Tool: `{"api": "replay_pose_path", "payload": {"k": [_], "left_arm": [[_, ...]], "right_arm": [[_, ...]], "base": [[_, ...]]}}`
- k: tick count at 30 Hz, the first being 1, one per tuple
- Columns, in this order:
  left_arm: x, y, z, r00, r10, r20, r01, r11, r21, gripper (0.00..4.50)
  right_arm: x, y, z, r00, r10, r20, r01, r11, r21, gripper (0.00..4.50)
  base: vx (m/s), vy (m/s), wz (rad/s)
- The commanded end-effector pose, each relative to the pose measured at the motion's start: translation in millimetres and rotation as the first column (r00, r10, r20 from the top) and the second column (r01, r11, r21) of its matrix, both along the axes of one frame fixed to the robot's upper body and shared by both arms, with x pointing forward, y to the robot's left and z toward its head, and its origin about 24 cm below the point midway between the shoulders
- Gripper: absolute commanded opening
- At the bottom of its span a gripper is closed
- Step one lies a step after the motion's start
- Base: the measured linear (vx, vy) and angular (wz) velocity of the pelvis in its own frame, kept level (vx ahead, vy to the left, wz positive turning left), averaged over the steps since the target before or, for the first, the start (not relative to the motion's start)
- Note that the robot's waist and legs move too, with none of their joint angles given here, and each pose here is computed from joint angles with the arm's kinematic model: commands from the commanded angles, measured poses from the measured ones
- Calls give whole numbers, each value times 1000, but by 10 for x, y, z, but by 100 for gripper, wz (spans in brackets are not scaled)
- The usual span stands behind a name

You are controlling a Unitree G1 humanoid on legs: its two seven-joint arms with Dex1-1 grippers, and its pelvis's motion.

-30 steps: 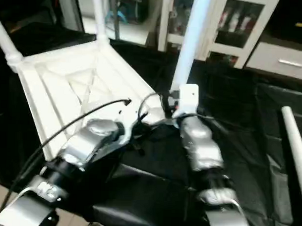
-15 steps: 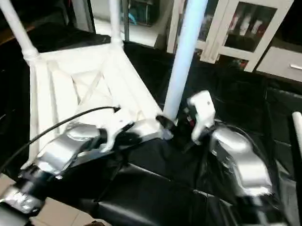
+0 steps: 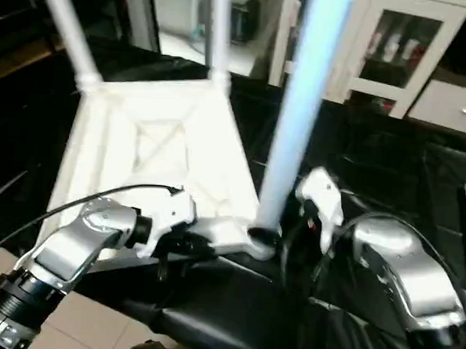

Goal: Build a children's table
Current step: Insert table leg to table base

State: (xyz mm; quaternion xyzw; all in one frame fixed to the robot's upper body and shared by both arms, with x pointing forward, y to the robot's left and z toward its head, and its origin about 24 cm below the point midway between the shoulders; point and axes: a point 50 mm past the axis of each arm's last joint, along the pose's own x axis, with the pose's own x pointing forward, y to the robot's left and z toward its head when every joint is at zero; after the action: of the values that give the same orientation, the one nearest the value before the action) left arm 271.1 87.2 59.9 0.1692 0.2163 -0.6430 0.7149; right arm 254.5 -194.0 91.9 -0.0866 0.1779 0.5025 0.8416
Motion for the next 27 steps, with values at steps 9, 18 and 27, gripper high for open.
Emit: {"api": "replay_pose_path", "payload": {"k": [9, 18, 27], "left_arm": [[-6, -109, 161, 994, -84, 64, 88, 994, -70, 0], [-20, -104, 152, 995, -84, 61, 88, 994, -67, 0], [-22, -97, 139, 994, -87, 60, 91, 994, -62, 0]], "right_arm": [[-35, 11, -2, 996, 82, -20, -82, 996, -29, 411], [-17, 19, -31, 996, 90, -25, -91, 995, -35, 354], [-5, 46, -59, 995, 101, -24, -102, 994, -42, 277]], "base": [[0, 0, 0], [0, 0, 0], [0, 0, 0]]}}
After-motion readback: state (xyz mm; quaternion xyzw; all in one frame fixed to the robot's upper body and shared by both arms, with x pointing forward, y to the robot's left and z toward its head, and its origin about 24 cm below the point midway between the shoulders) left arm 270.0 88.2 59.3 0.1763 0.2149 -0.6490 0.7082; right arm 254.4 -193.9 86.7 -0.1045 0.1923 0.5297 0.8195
